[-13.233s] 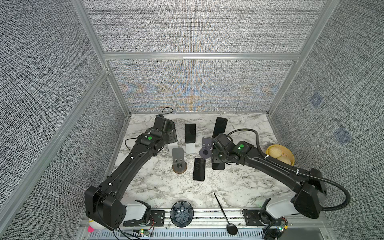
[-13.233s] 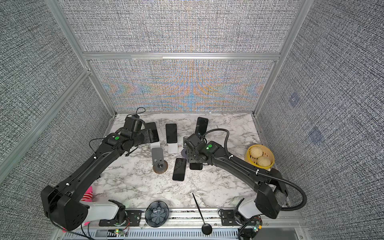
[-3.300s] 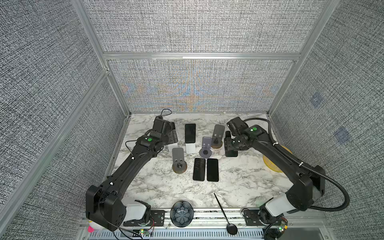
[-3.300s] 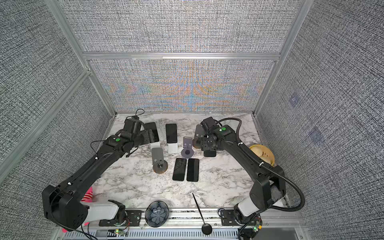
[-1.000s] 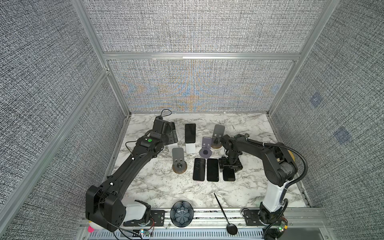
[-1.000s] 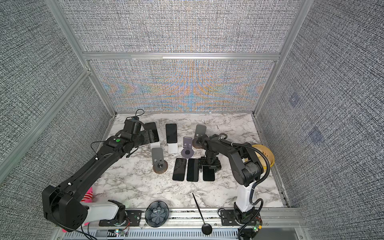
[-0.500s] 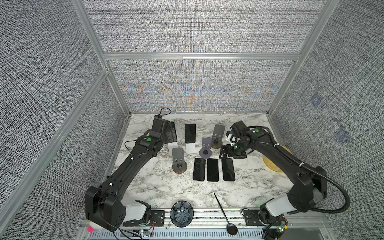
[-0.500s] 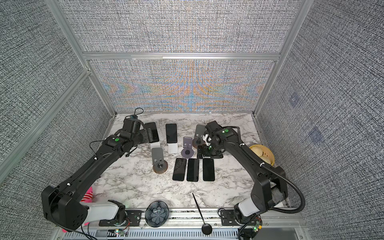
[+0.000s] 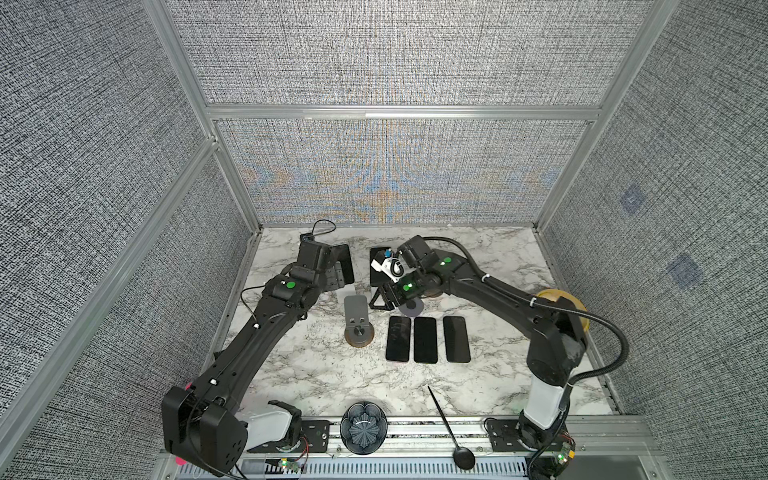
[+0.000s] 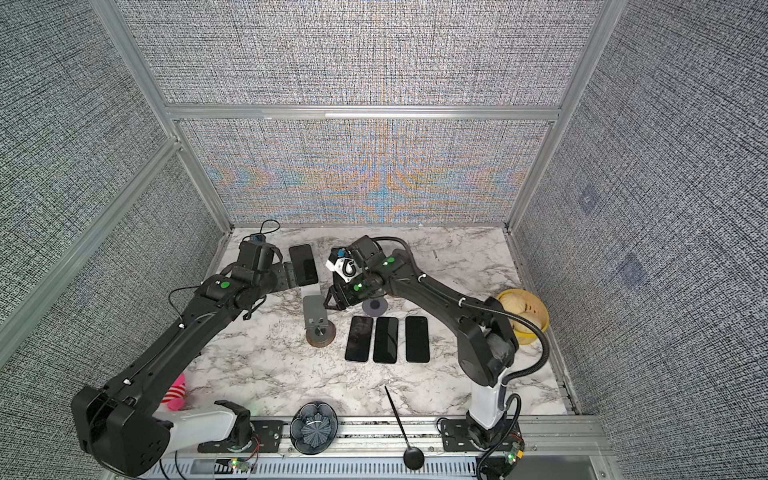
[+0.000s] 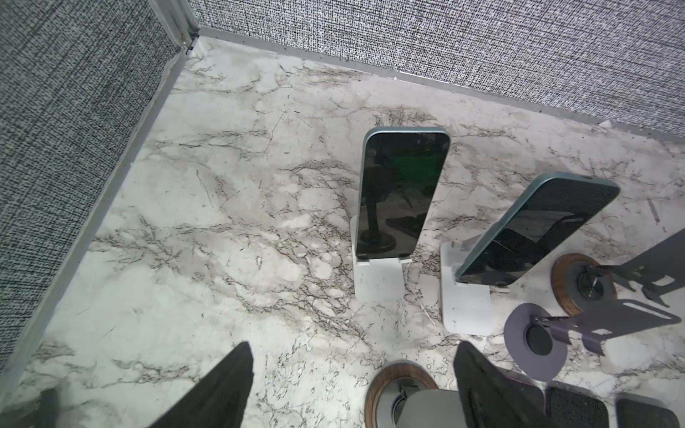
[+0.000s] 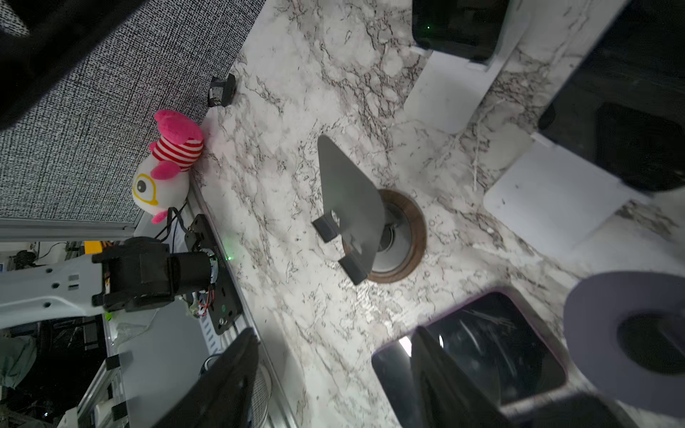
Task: Remove the phone from the phone stand
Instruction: Pick up the phone stand from the center of the table.
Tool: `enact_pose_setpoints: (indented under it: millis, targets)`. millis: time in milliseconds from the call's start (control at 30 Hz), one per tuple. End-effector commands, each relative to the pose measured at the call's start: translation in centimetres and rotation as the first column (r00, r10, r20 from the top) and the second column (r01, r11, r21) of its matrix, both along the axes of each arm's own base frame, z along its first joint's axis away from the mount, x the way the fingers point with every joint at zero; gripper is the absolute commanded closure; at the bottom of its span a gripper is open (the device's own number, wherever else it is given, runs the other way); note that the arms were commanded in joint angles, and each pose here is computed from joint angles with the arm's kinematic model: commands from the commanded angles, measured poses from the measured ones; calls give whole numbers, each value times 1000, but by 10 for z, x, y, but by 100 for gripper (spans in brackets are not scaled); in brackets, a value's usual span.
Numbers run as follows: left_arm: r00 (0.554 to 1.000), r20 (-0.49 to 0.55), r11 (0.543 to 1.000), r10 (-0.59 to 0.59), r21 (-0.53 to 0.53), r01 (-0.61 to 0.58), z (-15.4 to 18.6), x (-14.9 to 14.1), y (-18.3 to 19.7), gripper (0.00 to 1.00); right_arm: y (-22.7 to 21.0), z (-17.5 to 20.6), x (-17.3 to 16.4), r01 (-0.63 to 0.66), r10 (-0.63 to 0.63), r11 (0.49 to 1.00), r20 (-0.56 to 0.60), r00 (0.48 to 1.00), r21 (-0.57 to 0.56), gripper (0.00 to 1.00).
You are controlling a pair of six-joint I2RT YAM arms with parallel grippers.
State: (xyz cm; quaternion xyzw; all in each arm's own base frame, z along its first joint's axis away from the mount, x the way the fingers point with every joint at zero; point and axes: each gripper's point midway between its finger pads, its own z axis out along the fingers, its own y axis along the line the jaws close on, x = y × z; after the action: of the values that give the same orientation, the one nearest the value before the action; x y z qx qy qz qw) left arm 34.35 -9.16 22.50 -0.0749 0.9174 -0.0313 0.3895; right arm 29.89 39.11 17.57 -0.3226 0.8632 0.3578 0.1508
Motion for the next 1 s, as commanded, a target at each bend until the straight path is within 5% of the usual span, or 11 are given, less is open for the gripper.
enact_pose_setpoints:
  millis: [0,433,967]
  targets:
    - [1000,-10,1000,6,19,-6,-3,-4,6,14,17,-5,15,-3,1,999,50,999,36,35]
    - [999,-36,1000,12,4,-12,-14,-1,8,13,48,-47,28,-14,13,999,35,999,37,38]
    - [999,-52,1000,16,9,-15,-20,0,8,14,56,-39,22,-30,30,995,1,1000,99,85]
